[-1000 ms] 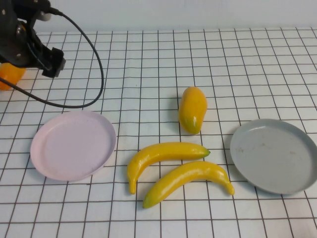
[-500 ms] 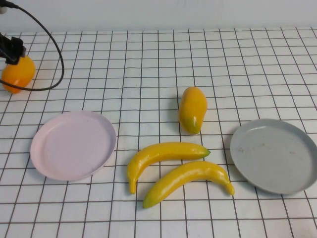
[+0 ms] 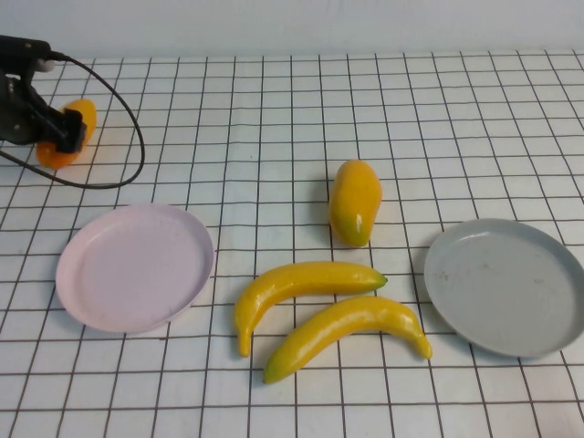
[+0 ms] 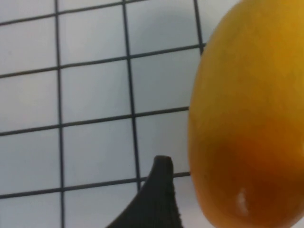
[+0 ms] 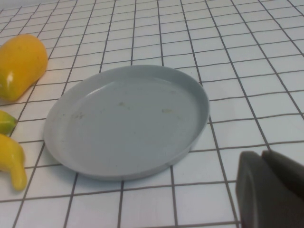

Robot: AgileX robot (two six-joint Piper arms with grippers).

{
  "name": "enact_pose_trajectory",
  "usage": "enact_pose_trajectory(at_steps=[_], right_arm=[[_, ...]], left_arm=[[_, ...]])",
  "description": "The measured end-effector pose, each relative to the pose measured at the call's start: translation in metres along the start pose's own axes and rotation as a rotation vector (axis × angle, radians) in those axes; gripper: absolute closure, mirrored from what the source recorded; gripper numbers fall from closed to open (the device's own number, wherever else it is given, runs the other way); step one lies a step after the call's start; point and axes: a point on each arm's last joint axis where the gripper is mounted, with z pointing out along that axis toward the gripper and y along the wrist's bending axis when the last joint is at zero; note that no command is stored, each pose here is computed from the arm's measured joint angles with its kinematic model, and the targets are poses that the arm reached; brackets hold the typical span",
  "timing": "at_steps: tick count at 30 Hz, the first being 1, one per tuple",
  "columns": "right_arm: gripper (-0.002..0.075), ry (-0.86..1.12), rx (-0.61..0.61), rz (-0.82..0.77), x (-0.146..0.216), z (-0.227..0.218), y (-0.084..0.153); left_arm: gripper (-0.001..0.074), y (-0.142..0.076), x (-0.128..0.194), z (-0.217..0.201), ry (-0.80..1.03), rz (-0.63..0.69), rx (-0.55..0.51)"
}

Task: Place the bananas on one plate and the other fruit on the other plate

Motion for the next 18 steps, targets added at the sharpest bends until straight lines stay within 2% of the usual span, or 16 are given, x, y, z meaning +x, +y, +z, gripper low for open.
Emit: enact_pose_trajectory(at_steps=[5,13,16,18], right_arm=[[0.0741,0.0,0.0,0.0,0.0,0.0,0.0],[0.0741,0.0,0.0,0.0,0.0,0.0,0.0],[0.0741,0.0,0.0,0.0,0.0,0.0,0.0],[0.0741,0.0,0.0,0.0,0.0,0.0,0.0]], left_arm=[[0.0066,-0.007,0.003,0.015,-0.003,-0.018,0.067],[0.0071,-0.01,0.006,0.024,-0.007,-0.031,0.094],[0.0132,-0.011,0.005,0.023,-0.016,-0.032,0.111],[0.0204,-0.013,0.004,0.023,-0.025,-0.036,0.131]])
